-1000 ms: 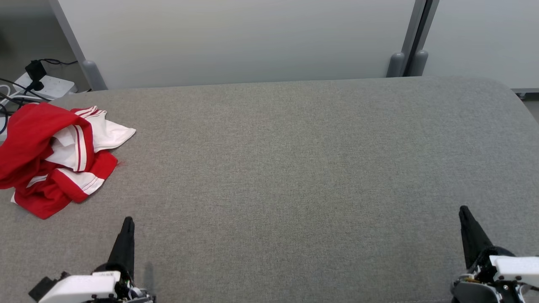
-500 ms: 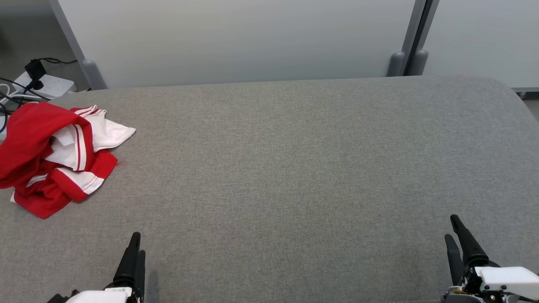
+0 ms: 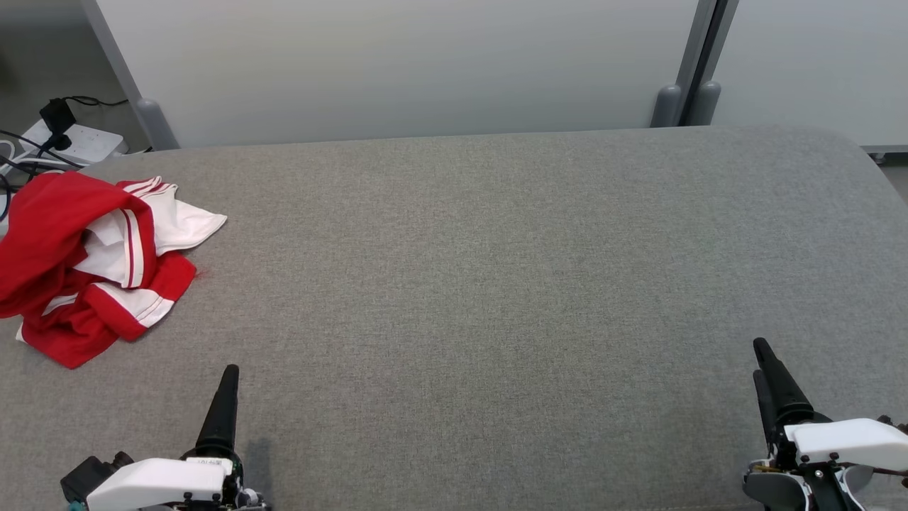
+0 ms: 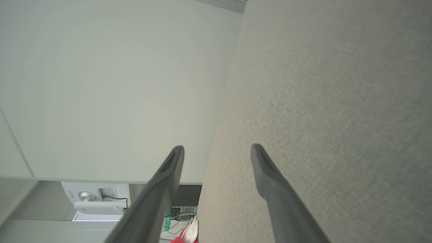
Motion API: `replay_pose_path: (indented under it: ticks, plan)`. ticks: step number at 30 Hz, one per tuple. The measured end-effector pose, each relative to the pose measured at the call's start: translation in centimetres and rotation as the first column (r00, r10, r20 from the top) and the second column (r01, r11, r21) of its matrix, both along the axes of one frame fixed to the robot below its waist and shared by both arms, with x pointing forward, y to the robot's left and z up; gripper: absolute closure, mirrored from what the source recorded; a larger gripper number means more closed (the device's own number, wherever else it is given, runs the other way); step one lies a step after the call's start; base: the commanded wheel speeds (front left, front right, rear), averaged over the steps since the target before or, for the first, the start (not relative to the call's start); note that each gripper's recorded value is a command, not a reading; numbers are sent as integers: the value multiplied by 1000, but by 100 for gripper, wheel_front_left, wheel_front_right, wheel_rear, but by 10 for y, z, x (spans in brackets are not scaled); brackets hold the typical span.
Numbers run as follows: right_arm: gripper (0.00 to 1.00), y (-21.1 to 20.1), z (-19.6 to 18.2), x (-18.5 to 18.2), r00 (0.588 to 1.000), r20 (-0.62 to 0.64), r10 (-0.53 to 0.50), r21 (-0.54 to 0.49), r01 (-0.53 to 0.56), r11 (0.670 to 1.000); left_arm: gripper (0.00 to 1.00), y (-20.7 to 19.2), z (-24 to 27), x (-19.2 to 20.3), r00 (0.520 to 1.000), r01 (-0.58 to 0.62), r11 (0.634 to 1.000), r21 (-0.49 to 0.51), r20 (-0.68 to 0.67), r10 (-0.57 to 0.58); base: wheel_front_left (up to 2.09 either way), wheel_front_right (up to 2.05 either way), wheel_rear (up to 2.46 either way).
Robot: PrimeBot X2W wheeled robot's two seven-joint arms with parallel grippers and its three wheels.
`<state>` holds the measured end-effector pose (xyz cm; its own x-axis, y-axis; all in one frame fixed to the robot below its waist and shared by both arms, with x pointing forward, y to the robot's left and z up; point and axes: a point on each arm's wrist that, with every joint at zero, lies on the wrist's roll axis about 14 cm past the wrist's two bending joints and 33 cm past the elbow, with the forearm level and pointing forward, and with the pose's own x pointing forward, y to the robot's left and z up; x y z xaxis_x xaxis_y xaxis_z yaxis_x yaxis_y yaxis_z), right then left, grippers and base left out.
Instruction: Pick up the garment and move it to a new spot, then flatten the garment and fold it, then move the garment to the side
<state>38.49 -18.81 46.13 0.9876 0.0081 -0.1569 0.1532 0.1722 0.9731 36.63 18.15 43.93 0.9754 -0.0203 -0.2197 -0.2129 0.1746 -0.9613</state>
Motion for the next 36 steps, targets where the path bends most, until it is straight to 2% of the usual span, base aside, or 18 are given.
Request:
replay_pose_path:
  ticks: [8, 18, 26, 29, 36]
  plan:
    - [0, 2, 7, 9, 1000, 17, 26, -116, -24, 993, 0, 1, 0, 4, 1000, 21, 993, 117, 0, -21, 0, 0, 0]
    - [0, 3, 13, 18, 998, 25, 52, -258, -44, 965, 0, 2, 9, 13, 998, 45, 959, 279, 20, -53, 0, 0, 0]
    - [0, 4, 17, 26, 996, 32, 78, -381, -60, 922, 0, 2, 19, 24, 996, 51, 914, 403, 46, -76, 0, 0, 0]
    - [0, 5, 22, 31, 995, 41, 95, -446, -67, 892, 0, 3, 19, 25, 995, 58, 882, 468, 44, -89, 0, 0, 0]
    - [0, 8, 26, 36, 992, 46, 115, -522, -74, 850, 0, 3, 31, 35, 992, 46, 838, 544, 74, -103, 0, 0, 0]
